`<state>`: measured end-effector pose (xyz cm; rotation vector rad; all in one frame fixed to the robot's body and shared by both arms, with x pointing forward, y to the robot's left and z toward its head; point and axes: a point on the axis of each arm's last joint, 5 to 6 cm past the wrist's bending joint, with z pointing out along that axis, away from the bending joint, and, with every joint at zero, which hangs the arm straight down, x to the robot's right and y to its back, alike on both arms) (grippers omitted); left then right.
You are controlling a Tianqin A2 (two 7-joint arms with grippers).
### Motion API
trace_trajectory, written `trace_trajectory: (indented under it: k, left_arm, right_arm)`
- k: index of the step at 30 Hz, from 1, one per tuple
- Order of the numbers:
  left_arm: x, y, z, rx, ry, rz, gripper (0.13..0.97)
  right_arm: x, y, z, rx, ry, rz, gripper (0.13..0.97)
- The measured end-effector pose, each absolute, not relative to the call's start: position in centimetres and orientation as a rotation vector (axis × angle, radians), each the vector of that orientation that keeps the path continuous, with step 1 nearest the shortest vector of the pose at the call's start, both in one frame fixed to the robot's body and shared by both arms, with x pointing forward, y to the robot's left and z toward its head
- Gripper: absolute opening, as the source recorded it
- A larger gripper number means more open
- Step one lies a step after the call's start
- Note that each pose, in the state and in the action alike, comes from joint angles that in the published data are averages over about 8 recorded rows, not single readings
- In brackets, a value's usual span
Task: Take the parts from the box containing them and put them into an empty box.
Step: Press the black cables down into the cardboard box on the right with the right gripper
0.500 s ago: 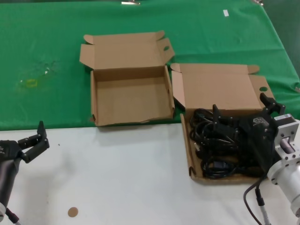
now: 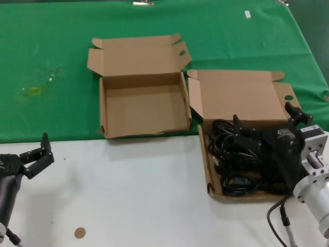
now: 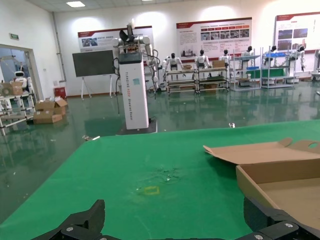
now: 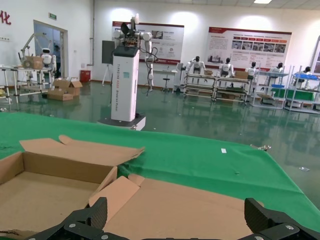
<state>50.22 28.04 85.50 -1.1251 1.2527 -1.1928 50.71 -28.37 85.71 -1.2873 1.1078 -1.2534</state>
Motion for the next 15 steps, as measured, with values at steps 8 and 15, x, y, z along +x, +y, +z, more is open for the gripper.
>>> trace_trajectory:
  k: [8, 15]
  left_arm:
    - [50.22, 28.04, 85.50, -1.125, 1.253, -1.193, 0.962]
    - [50.22, 28.04, 85.50, -1.125, 1.253, -1.193, 0.959]
  right_arm:
    - [50.71, -28.37, 85.71, -1.287, 1.108, -1.253, 0.966]
    - [50.71, -28.37, 85.71, -1.287, 1.108, -1.253, 0.966]
